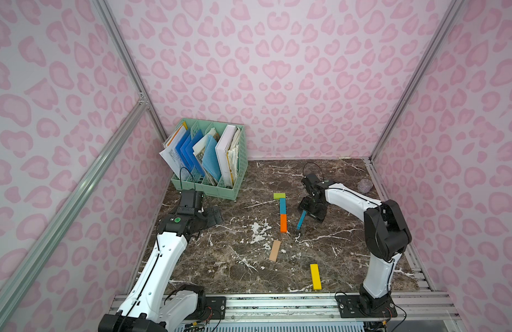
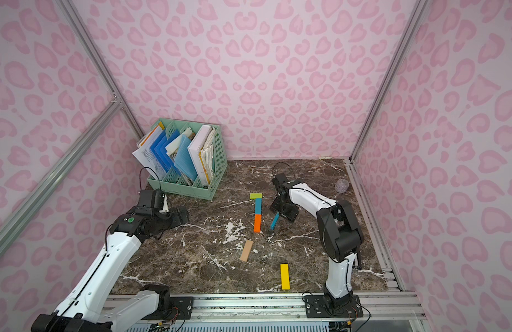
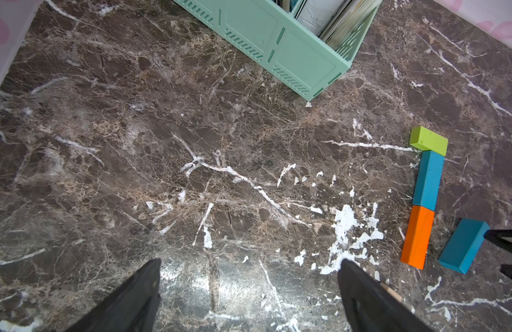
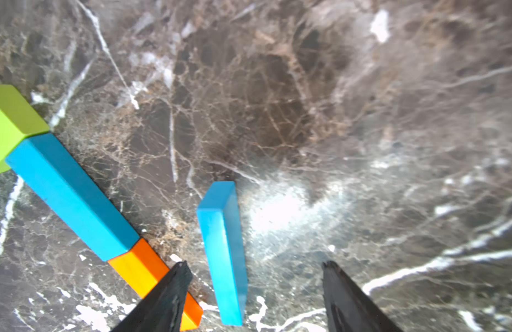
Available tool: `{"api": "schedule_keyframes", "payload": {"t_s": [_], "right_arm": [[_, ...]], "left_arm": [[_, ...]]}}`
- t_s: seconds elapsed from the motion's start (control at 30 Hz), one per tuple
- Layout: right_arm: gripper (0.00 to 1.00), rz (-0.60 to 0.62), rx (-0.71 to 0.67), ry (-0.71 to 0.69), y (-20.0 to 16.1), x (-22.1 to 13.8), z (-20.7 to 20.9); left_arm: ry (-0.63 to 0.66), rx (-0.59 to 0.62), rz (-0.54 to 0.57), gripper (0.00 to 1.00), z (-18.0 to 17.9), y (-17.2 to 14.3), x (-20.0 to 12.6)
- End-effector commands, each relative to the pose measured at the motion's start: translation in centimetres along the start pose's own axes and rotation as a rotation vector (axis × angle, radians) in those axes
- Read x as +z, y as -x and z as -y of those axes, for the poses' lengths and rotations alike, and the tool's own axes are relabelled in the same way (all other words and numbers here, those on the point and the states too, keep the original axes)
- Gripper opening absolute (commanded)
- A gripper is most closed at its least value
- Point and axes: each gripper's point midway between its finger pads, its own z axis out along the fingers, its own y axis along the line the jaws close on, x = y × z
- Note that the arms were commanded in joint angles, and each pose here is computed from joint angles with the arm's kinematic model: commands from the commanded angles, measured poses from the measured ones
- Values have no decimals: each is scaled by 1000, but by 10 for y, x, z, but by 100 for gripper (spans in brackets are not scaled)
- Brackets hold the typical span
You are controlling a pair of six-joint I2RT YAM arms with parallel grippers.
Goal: Assemble a giraffe with building blocks
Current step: Pick up the building block from the center of the board.
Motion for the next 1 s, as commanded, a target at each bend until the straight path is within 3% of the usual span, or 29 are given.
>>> {"api": "schedule_keyframes", "payload": {"t_s": [0.0, 0.4, 0.57, 0.73, 0.9, 0.97], "right_arm": [[76, -10, -19, -36, -8, 2, 17], [76, 6, -70, 74, -13, -7, 5], [80, -41, -103, 115, -19, 5, -6], [82, -46, -95, 60, -18, 17, 2], [79, 56, -52, -136, -6, 5, 36], [78, 91, -53, -150, -6, -2, 40]], "left_arm": [[6, 3, -3, 99, -1, -1, 1], [5, 0, -4, 99, -2, -2, 1], [5, 0, -4, 99, -2, -2, 1], [9, 4, -2, 99, -3, -3, -1], [12, 6, -2, 99, -3, -2, -1], [8, 4, -1, 98, -2, -2, -1]]}}
